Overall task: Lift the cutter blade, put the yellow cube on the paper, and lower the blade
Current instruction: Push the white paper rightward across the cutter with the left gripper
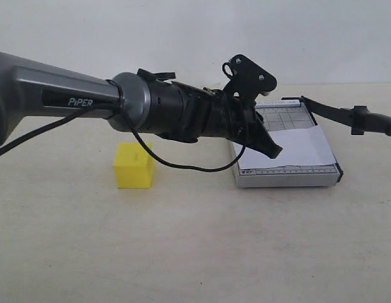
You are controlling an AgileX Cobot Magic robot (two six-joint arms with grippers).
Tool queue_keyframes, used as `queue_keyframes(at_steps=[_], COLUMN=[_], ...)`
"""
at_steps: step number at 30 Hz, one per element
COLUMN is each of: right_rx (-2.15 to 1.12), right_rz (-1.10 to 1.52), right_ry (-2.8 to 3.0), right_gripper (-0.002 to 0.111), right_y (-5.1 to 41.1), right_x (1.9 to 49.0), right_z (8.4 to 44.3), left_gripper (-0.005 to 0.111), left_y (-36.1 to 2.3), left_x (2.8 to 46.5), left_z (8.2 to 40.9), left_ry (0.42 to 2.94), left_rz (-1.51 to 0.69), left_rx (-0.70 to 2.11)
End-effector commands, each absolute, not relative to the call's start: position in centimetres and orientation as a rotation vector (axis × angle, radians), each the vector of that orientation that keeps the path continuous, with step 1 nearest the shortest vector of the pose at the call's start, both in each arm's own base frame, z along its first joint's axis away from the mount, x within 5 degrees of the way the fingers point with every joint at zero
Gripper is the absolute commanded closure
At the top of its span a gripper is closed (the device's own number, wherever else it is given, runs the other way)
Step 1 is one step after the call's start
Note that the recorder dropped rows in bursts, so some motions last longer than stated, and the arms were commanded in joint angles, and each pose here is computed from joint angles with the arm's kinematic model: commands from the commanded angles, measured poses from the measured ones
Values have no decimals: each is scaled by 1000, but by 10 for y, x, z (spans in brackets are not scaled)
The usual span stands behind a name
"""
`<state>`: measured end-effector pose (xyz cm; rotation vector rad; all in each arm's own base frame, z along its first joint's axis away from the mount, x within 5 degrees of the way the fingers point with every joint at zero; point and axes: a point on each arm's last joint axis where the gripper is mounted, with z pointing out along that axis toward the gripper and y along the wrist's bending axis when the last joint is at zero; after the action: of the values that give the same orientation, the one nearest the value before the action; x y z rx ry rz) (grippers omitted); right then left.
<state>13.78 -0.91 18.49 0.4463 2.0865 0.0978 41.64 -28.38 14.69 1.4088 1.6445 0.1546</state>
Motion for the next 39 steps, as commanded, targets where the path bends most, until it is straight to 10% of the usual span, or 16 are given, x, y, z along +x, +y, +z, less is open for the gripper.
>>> queue_keyframes(at_steps=[1, 39], right_rx=[441, 441], right_rz=[85, 85], right_ry=[2087, 2087], right_gripper=[109, 109], right_y=[-10, -10], right_x=[137, 137], right_z=[184, 184], left_gripper=[102, 102], left_y=[-285, -311], left_x=[417, 420], left_z=[133, 120], left_ry=[1662, 1611], left_rz=[149, 213], left_rx=[1428, 1468])
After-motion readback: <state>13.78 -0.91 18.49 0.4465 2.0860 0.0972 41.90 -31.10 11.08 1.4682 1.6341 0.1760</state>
